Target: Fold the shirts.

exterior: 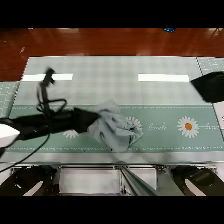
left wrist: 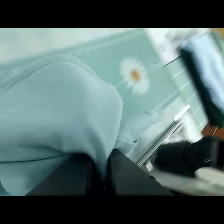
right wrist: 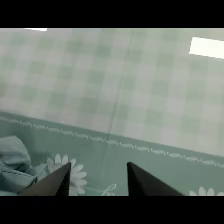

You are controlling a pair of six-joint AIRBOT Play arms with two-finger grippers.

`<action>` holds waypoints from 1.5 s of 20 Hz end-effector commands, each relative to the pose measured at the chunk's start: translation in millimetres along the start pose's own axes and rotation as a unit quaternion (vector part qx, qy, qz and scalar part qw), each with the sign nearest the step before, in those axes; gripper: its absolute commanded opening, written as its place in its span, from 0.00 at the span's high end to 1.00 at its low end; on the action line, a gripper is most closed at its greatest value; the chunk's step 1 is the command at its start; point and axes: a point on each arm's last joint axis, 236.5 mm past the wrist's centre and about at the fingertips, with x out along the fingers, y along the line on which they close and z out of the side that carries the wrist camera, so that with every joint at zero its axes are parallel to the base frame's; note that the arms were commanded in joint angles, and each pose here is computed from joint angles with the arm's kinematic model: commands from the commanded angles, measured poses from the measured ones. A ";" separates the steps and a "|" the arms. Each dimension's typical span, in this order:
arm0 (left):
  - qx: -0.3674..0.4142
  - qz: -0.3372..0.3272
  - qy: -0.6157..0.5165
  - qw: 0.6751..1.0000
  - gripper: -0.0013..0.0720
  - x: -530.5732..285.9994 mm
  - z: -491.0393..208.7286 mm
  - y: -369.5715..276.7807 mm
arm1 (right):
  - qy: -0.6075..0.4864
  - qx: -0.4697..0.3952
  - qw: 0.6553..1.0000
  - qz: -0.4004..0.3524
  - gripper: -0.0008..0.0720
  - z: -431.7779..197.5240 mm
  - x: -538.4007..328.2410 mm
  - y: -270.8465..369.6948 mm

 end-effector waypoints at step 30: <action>-0.259 0.015 0.117 0.959 0.95 66.6 -46.6 185.7 | 0.259 0.355 0.893 0.098 0.43 -253.5 137.5 -37.8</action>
